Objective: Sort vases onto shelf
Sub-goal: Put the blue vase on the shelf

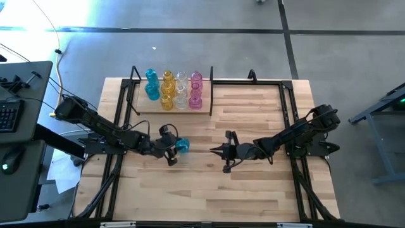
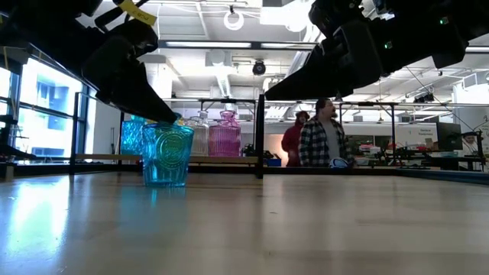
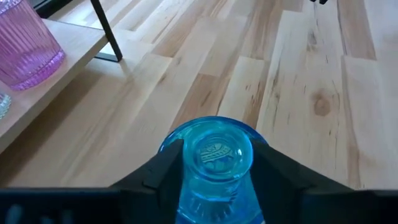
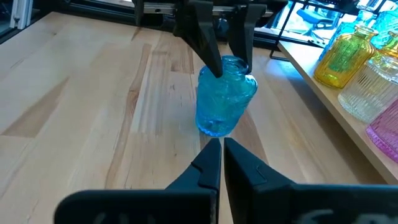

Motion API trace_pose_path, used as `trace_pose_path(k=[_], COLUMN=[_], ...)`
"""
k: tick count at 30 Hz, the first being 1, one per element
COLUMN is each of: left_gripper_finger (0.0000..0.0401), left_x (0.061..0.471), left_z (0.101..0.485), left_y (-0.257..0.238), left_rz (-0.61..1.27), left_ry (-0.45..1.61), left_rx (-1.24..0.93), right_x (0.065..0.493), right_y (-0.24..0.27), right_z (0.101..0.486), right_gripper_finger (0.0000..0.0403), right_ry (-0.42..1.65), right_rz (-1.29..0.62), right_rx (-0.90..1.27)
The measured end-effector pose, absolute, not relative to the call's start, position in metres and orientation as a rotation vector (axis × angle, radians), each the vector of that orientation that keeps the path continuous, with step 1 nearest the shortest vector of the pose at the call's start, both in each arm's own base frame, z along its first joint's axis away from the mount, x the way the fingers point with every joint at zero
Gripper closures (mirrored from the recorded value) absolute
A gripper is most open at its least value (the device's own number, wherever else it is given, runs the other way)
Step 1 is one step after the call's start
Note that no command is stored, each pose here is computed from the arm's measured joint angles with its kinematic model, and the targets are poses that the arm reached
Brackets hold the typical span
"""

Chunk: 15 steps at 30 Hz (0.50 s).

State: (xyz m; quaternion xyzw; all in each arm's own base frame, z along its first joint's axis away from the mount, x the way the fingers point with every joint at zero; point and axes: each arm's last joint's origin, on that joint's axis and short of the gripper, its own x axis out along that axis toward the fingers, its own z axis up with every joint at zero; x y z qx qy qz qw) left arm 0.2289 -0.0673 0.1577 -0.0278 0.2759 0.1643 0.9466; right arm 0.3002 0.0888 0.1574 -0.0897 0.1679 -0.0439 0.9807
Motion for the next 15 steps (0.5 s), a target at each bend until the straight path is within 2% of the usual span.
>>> trace_pose_path(k=[2,9,15], left_gripper_finger=[0.0266,0.0269,0.0269], left_x=[0.229,0.229,0.206], left_z=[0.158,0.176,0.216], left_y=[-0.067,-0.065,-0.052], left_rz=[0.334,0.396,0.657], left_ry=[0.561,0.567,0.544], left_rx=[-0.049,0.01,-0.057], right_x=[0.3,0.3,0.3], right_y=[0.089,0.089,0.089], right_z=[0.157,0.157,0.156], right_gripper_finger=[0.0402,0.0402,0.0402], right_ry=[0.339,0.343,0.355], right_rz=[-0.088,-0.088,-0.09], right_rx=[-0.181,-0.181,-0.172])
